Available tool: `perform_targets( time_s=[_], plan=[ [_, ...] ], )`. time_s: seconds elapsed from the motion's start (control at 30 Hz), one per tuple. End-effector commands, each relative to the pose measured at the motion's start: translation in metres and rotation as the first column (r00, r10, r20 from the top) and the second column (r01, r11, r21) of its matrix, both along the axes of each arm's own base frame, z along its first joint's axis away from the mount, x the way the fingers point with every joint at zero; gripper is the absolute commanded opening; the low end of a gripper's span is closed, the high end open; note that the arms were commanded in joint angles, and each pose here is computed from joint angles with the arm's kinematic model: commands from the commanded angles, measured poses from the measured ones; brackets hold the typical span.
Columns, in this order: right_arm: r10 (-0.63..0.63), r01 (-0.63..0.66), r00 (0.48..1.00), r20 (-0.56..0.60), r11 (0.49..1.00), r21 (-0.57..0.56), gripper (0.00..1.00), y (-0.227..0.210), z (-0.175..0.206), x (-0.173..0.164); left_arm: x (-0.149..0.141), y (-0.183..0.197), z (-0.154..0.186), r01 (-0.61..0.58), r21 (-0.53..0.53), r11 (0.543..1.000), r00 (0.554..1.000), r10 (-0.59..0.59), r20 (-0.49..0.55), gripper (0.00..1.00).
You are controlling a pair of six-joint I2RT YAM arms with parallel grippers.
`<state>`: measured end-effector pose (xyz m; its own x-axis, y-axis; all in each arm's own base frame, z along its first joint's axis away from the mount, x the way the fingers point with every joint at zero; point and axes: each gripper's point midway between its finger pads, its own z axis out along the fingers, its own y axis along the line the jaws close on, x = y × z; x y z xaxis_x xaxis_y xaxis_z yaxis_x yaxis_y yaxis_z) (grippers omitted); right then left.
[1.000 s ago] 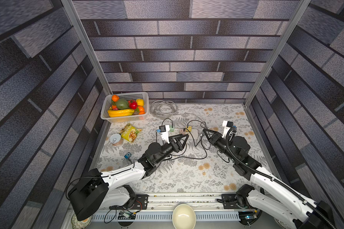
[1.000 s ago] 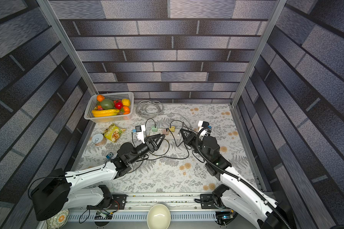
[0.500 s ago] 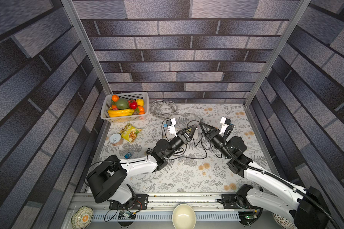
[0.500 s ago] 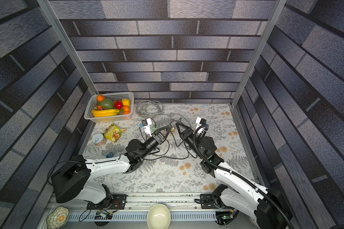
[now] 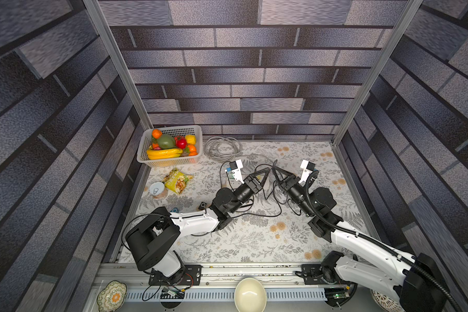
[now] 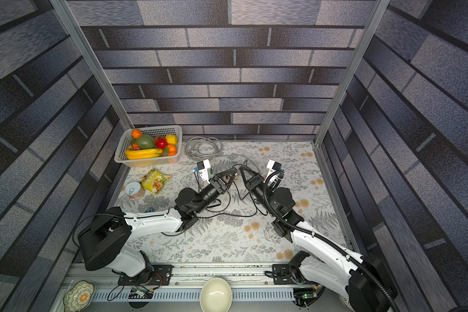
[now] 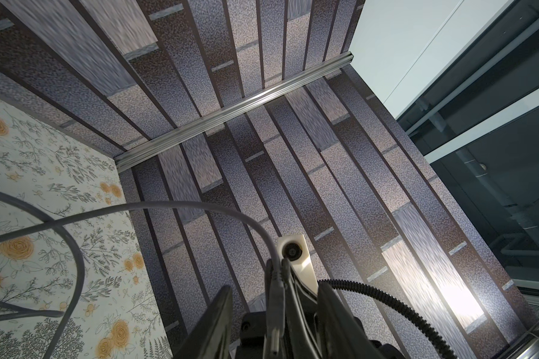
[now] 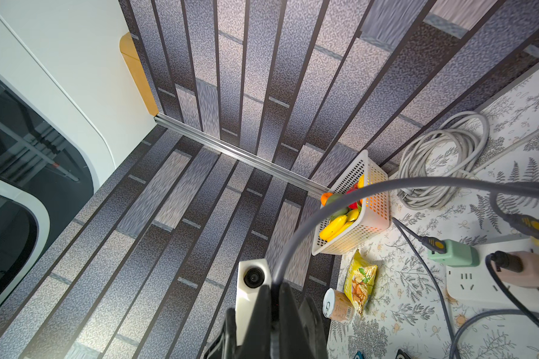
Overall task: Charge mp3
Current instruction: Pick up the charging cable from the center of the board.
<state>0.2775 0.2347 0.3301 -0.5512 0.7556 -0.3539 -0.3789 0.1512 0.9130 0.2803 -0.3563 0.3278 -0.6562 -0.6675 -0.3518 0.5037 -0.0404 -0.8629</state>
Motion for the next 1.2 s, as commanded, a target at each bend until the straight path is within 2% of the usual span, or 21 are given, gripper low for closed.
perform_targets(
  time_s=[0.0, 0.47, 0.67, 0.73, 0.8, 0.83, 0.9, 1.0, 1.07, 1.17],
  plan=[
    [-0.008, 0.007, 1.0, 0.022, 1.0, 0.027, 0.0, -0.002, 0.004, -0.003, -0.007, -0.009, 0.012, 0.054, -0.043, 0.998, 0.998, -0.053, 0.021, 0.45],
    [0.008, -0.008, 1.0, 0.026, 0.999, 0.032, 0.0, 0.0, 0.003, -0.005, -0.003, -0.009, 0.007, 0.057, -0.043, 0.997, 0.998, -0.058, -0.002, 0.24],
    [0.015, -0.016, 1.0, 0.023, 0.999, 0.032, 0.0, 0.001, 0.001, -0.005, -0.002, -0.007, 0.008, 0.063, -0.048, 0.997, 0.998, -0.063, -0.004, 0.03],
    [0.028, -0.029, 0.999, 0.035, 0.999, 0.025, 0.0, 0.003, 0.002, -0.008, -0.001, -0.003, 0.008, 0.064, -0.052, 0.997, 0.998, -0.064, -0.01, 0.0],
    [0.035, -0.036, 0.998, 0.053, 0.999, 0.007, 0.22, 0.003, 0.004, -0.01, 0.0, 0.001, 0.009, 0.07, -0.054, 0.996, 0.997, -0.071, -0.012, 0.0],
    [0.04, -0.039, 0.997, 0.06, 0.999, -0.011, 0.41, 0.003, 0.004, -0.012, 0.001, 0.004, 0.008, 0.075, -0.052, 0.996, 0.997, -0.076, -0.015, 0.0],
    [0.058, -0.053, 0.994, 0.087, 0.996, -0.068, 0.62, 0.002, 0.008, -0.017, 0.0, 0.009, 0.011, 0.1, -0.045, 0.994, 0.995, -0.1, -0.015, 0.0],
    [0.118, -0.1, 0.989, 0.088, 0.977, -0.189, 0.76, -0.004, 0.009, -0.023, -0.002, 0.018, 0.014, 0.177, -0.013, 0.984, 0.984, -0.177, -0.03, 0.0],
    [0.205, -0.185, 0.977, 0.062, 0.954, -0.237, 0.77, -0.002, 0.007, -0.025, -0.005, 0.021, 0.018, 0.256, 0.027, 0.966, 0.965, -0.255, -0.055, 0.0],
    [0.413, -0.388, 0.907, 0.083, 0.896, -0.215, 0.77, 0.014, 0.022, -0.041, -0.012, 0.031, 0.02, 0.348, 0.088, 0.933, 0.935, -0.34, -0.097, 0.0]
  ],
)
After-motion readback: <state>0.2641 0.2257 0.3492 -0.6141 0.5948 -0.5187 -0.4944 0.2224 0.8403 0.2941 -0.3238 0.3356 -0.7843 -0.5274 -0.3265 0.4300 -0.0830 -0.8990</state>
